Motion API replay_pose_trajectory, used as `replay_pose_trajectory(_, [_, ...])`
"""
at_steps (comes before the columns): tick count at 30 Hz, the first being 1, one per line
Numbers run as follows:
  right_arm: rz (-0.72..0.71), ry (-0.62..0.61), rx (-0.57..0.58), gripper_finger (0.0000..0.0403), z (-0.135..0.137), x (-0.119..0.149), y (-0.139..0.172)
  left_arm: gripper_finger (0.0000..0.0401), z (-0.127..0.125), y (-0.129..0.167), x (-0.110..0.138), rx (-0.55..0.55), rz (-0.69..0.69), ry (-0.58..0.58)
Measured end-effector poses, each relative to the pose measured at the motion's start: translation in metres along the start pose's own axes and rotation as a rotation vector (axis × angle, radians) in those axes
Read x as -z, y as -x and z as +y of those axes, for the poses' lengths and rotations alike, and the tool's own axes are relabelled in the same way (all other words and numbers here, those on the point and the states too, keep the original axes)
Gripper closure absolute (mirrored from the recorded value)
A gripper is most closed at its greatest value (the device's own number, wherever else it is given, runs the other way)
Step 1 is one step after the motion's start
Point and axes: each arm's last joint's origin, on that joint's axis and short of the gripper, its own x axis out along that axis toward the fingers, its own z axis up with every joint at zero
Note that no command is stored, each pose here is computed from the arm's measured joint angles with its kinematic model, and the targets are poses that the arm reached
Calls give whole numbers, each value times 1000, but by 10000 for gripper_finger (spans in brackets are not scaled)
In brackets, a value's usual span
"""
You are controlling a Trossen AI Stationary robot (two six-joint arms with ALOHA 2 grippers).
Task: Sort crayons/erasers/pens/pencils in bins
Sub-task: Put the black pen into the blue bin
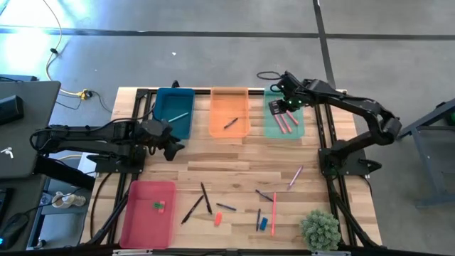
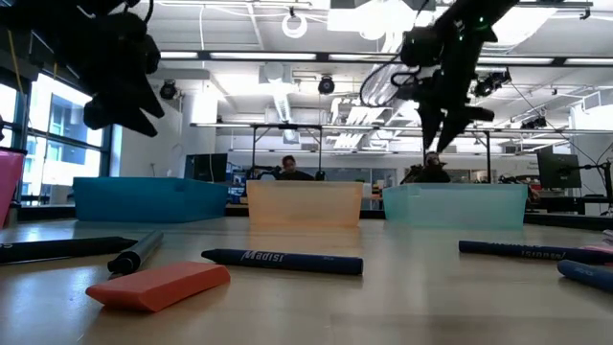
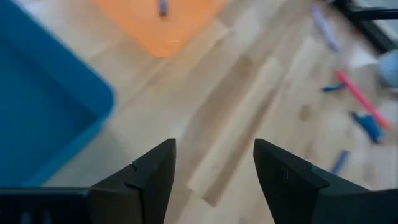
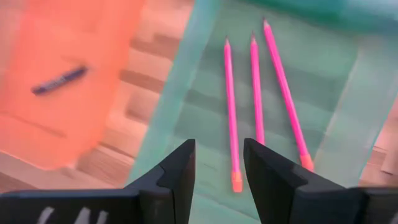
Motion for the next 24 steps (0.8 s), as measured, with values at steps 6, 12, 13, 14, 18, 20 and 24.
replay_pose_trajectory(6, [-54,-36,-27,274,11,10,17,200,-11,2,-9,179,-34,17])
replay_pose_trajectory(12, [-45,-6,-48,274,23,20,19,204,-27,19,-29,297,-63,39])
replay_pose_trajectory(13, [-49,2,-45,274,25,21,19,204,-31,23,-33,311,-74,38])
replay_pose_trajectory(14, [-54,10,-40,274,26,23,20,204,-35,27,-37,325,-88,34])
replay_pose_trajectory(18, [-79,47,-15,274,30,26,20,204,-52,40,-56,349,-136,61])
replay_pose_trajectory(20, [-83,77,-10,274,31,26,21,204,-61,46,-65,359,-152,67])
replay_pose_trajectory(24, [-75,139,-1,274,30,27,21,204,-80,49,-80,379,-156,78])
